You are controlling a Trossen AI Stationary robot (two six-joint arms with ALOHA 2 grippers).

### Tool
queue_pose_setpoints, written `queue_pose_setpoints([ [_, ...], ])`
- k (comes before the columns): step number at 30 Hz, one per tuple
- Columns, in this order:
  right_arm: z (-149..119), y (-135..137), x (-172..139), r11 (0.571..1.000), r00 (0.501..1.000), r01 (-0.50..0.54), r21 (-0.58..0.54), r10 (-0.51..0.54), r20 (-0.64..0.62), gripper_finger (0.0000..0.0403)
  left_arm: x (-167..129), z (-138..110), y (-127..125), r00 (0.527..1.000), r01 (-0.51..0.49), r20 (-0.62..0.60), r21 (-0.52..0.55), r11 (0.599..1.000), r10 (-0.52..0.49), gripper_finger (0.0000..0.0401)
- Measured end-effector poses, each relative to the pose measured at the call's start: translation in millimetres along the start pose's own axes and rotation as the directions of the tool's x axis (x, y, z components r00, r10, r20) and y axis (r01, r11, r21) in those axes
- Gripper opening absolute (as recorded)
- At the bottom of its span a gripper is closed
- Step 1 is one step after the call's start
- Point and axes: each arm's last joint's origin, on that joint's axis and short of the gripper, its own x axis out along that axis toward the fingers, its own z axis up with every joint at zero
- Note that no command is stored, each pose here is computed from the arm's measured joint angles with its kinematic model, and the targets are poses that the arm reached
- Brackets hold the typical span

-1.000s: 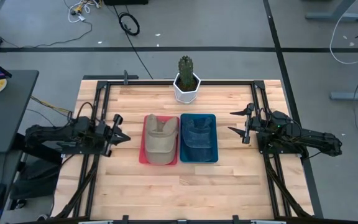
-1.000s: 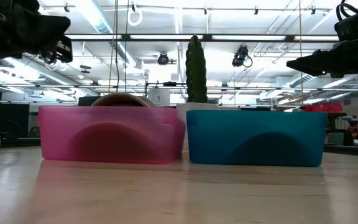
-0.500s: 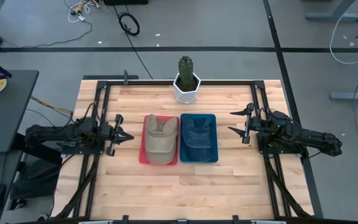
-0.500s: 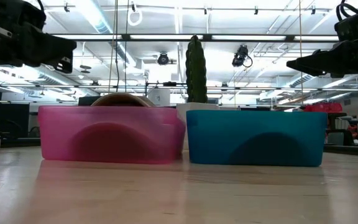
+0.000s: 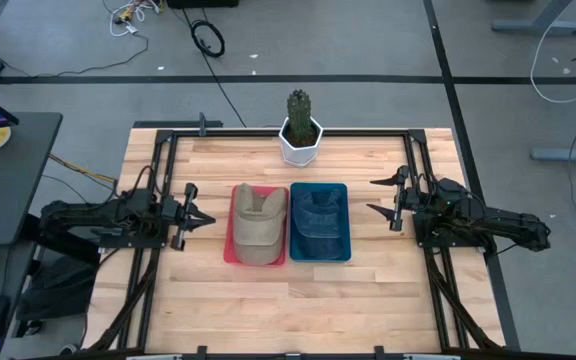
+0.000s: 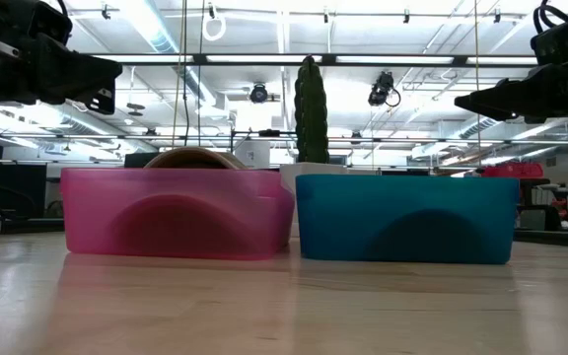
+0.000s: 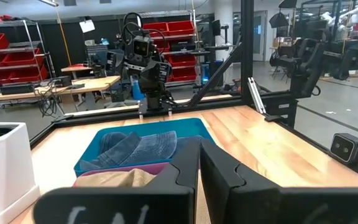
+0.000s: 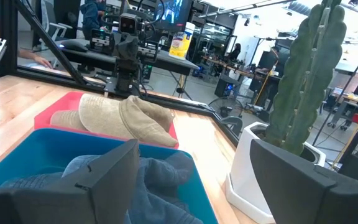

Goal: Pick & Place hat
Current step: Return to Home Position

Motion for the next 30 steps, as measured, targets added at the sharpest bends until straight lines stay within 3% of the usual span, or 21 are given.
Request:
queue_pose_setpoints([
  [30,0.0,0.0,0.0,1.0,1.0,0.0,0.0,0.0,0.0,0.0312,0.0,0.9,0.1,1.0,-0.001,0.01,0.001,1.0,0.001,0.0019],
])
